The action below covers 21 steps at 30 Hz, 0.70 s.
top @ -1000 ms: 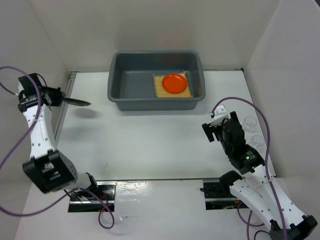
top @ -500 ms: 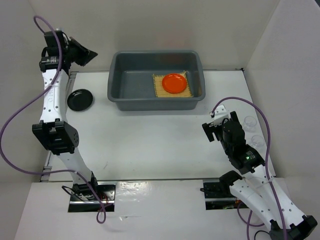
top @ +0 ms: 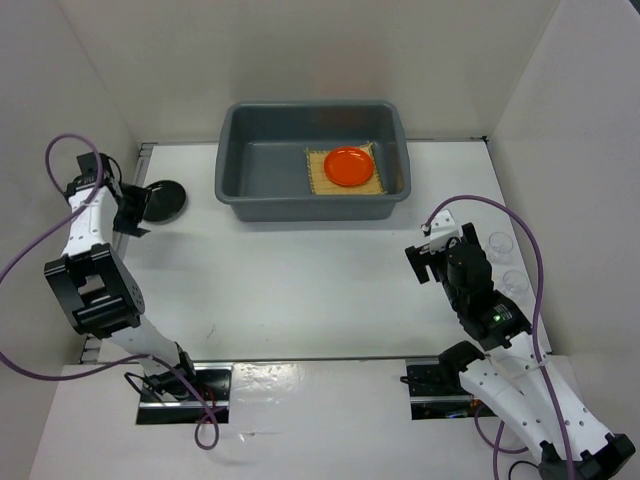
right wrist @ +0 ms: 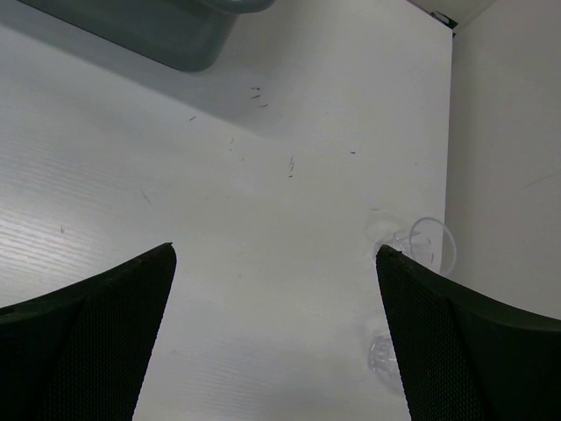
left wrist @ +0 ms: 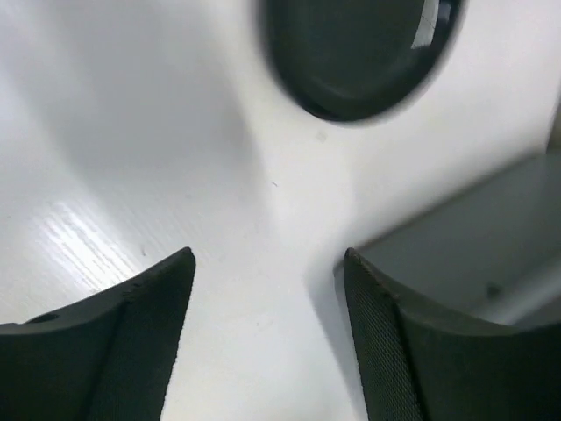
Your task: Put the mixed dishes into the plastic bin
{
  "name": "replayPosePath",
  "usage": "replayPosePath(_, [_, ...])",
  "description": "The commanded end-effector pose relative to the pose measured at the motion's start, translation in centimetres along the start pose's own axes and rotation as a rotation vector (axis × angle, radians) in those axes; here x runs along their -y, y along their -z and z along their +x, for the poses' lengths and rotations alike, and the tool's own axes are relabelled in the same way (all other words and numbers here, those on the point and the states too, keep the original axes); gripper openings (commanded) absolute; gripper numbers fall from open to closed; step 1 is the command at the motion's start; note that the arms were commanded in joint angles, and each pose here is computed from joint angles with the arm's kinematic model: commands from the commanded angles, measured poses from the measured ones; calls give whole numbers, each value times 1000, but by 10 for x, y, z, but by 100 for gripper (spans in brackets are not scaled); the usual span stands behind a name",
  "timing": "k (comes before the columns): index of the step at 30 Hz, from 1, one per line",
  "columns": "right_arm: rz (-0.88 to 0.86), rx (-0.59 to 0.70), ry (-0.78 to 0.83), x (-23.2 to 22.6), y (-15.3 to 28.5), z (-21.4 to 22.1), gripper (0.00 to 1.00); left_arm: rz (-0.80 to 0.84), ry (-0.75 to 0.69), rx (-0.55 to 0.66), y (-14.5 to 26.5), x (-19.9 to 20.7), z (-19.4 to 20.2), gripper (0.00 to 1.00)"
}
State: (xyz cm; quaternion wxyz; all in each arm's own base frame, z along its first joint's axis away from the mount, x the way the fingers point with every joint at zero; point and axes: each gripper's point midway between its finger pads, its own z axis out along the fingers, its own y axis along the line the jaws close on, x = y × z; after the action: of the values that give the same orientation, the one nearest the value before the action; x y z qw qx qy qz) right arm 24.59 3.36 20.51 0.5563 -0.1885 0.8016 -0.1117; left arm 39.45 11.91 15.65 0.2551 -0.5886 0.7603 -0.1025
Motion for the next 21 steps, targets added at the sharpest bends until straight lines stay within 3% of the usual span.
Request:
replayPosePath(1, [28,37,-24,5,-2,-9,99,0,114,105,-3,-4,-23,78])
replayPosePath(4, [28,36,-24,5,-2,-9,99,-78,124,100,-29,-7,-35,91])
replayPosePath(9, [28,36,-24,5,-2,-9,99,-166,104,26,-70,-9,-47,92])
replayPosePath(15, [28,36,-24,5,-2,-9,99,-238,91,-82,-123,-26,-30,91])
replayPosePath(21, [37,34,-24,7,-2,-9,99,-306,54,-98,-143,-38,-26,91])
